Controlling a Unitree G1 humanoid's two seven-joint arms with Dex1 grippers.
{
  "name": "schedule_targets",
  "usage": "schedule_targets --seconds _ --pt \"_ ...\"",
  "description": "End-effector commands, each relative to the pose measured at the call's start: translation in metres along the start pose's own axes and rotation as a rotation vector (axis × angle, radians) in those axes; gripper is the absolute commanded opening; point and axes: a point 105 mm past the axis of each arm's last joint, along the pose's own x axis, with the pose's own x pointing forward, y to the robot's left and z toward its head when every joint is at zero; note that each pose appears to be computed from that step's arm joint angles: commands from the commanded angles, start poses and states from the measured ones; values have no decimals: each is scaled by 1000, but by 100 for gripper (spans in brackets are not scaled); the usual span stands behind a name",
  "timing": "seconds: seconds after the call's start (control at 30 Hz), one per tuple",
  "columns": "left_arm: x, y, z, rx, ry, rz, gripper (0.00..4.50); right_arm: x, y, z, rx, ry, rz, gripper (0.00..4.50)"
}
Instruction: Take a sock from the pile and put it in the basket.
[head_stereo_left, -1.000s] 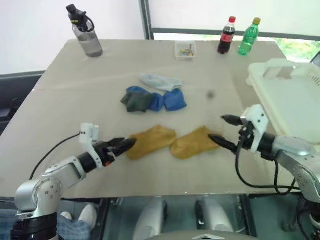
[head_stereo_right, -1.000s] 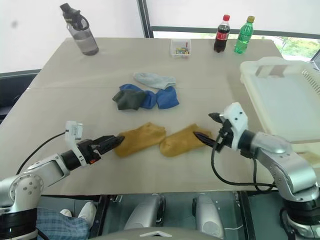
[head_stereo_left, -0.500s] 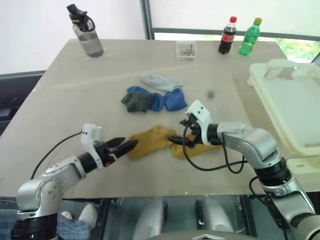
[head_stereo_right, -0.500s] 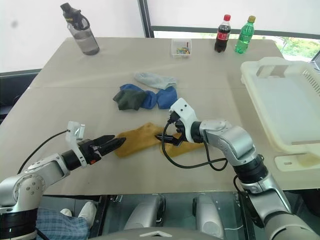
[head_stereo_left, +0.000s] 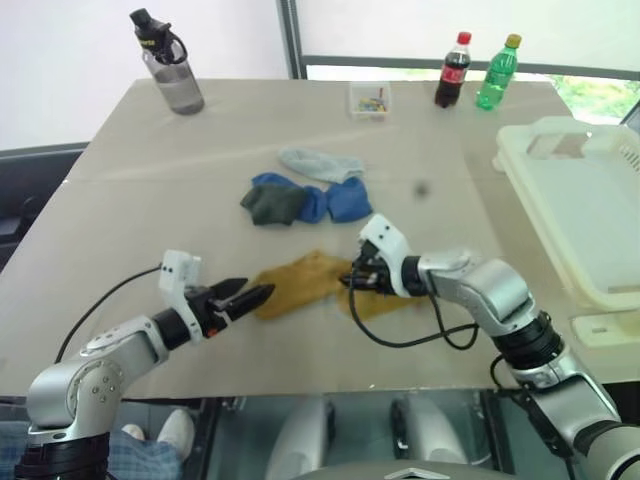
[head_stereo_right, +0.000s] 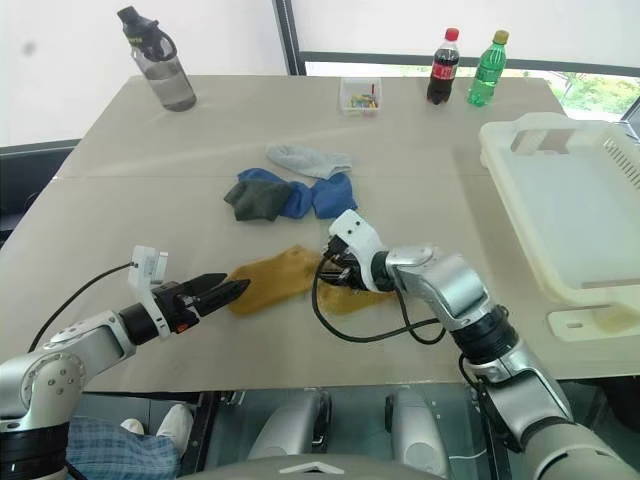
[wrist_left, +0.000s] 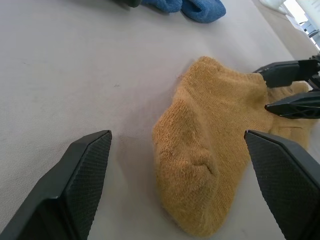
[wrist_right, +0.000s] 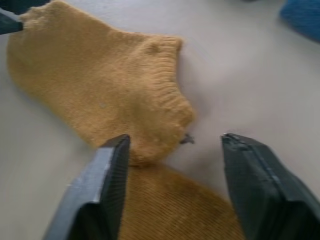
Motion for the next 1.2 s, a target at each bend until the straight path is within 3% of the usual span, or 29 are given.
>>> schedule_targets --seconds 0.03,0.57,1.1,1.2 --pt "-2 4 -15 -37 54 24 450 0 6 15 -43 -40 8 3" --pt "-3 18 -33 3 179 125 450 -2 0 18 -35 -57 -26 3" --pt "20 -7 -38 -36 195 9 450 -3 1 20 -39 -65 -28 3" --pt "24 -14 -36 -42 182 -26 333 -2 1 21 -41 -67 -27 0"
